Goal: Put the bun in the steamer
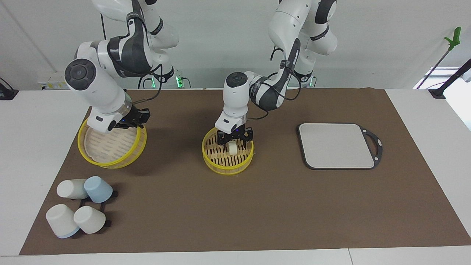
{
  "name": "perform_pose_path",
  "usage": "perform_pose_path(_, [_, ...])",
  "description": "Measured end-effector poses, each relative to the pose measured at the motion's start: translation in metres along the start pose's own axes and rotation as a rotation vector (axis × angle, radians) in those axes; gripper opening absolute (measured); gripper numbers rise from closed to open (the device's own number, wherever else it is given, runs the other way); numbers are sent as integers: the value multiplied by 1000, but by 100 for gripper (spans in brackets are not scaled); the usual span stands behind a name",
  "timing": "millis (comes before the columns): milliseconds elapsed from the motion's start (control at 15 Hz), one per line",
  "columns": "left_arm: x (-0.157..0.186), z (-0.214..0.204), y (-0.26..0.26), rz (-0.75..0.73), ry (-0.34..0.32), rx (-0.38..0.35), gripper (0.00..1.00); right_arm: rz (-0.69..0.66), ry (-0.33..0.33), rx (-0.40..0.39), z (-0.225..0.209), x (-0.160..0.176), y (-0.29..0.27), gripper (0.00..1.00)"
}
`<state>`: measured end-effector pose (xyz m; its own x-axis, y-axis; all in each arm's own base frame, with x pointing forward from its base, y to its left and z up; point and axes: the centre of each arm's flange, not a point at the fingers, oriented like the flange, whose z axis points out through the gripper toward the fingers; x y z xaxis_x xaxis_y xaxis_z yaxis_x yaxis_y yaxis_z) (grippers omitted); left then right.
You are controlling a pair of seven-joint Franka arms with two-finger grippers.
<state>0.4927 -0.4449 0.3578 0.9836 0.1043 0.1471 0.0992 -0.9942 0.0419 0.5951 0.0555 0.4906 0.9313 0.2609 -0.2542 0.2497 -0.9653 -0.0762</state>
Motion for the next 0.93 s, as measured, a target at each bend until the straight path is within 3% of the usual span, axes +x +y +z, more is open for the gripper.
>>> perform_pose_path(400, [67, -142, -133, -134, -40, 57, 100, 168, 188, 31, -8, 29, -163, 9])
perform_pose_path(667, [108, -188, -259, -90, -92, 58, 100, 212, 287, 61, 36, 40, -315, 9])
perform_pose_path(933, [127, -212, -369, 13, -121, 59, 100, 162, 304, 21, 93, 55, -369, 9])
